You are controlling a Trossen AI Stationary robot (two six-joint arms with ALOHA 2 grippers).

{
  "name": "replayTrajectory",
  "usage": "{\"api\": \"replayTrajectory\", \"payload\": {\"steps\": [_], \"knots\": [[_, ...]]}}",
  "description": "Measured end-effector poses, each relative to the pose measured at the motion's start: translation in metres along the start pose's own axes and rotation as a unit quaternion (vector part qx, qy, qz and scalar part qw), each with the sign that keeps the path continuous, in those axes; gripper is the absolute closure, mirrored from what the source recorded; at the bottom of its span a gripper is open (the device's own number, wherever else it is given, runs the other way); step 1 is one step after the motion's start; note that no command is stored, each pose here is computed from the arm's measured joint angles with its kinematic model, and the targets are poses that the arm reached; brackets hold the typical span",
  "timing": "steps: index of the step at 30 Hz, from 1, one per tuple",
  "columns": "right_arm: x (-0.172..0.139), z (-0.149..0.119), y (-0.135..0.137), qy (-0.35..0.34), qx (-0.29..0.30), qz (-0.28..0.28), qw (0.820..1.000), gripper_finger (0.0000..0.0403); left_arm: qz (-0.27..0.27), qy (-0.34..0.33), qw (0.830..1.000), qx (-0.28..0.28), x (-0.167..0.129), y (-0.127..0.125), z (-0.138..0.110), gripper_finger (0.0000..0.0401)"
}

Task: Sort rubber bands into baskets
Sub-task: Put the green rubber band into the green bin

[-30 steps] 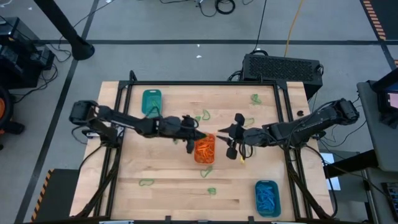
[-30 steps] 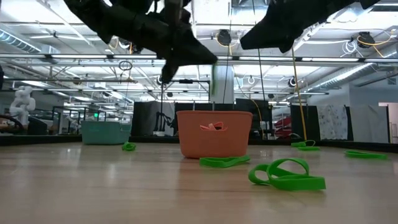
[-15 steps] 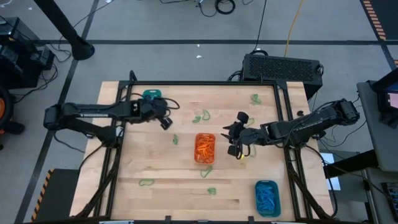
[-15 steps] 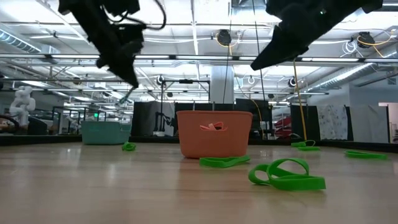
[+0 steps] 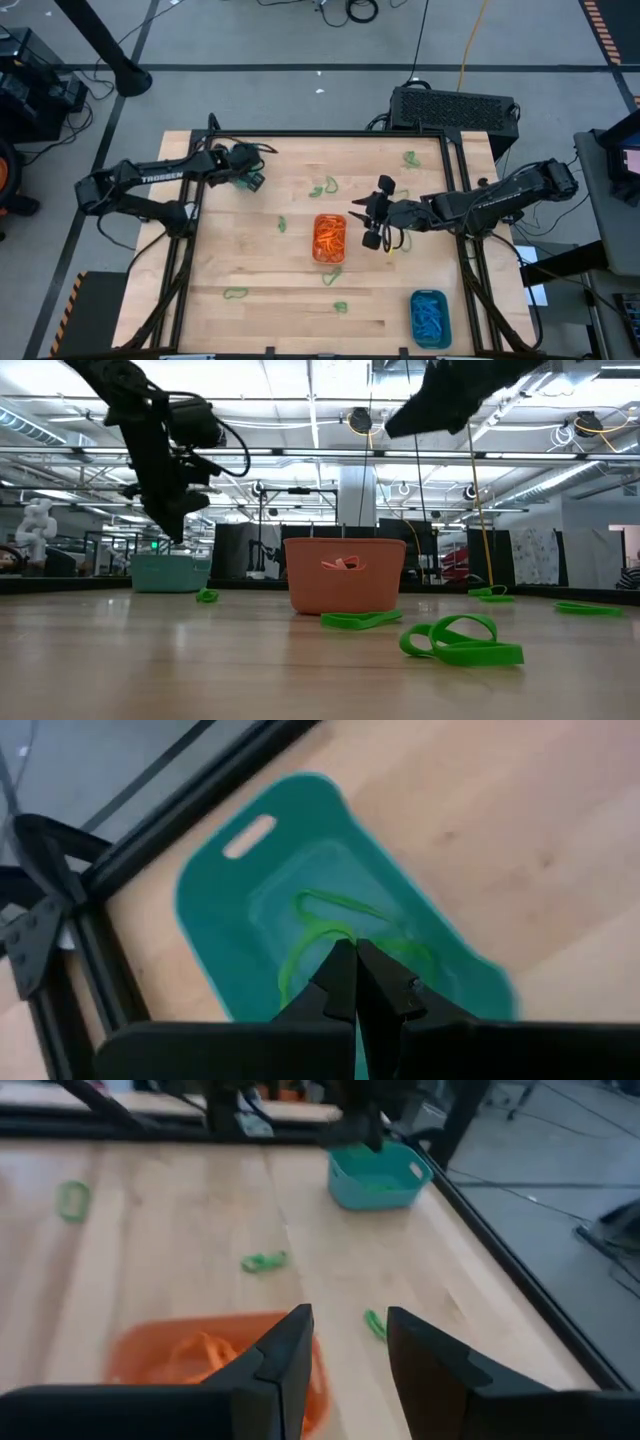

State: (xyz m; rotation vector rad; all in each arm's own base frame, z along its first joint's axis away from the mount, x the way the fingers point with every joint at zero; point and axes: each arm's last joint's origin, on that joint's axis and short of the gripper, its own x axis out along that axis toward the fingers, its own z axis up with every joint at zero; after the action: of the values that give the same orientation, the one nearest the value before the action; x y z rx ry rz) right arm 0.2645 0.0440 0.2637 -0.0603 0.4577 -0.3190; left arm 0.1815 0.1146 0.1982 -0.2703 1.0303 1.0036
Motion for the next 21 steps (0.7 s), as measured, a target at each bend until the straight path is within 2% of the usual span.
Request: {"api": "replayTrajectory", "payload": {"steps": [3,8,14,21], "knots": [[-0.004,0.009,0.005,-0.013,-0.002,0.023,1.0,0.028,0.007,0.006,1.0,-0.008,0.005,0.005,0.002,0.0394],[-0.009,0.018,0.01,-0.024,-0.003,0.043,0.999,0.028,-0.013,0.003,1.0,-0.012,0.006,0.004,0.004,0.0369],[-0.009,0.017,0.01,-0.023,-0.001,0.045,0.999,0.028,-0.013,0.004,1.0,-0.004,0.006,0.004,0.004,0.0325],[-0.013,0.008,0.016,0.019,-0.006,0.064,0.998,0.028,-0.008,-0.029,1.0,-0.002,0.006,0.003,0.01,0.0283]]}}
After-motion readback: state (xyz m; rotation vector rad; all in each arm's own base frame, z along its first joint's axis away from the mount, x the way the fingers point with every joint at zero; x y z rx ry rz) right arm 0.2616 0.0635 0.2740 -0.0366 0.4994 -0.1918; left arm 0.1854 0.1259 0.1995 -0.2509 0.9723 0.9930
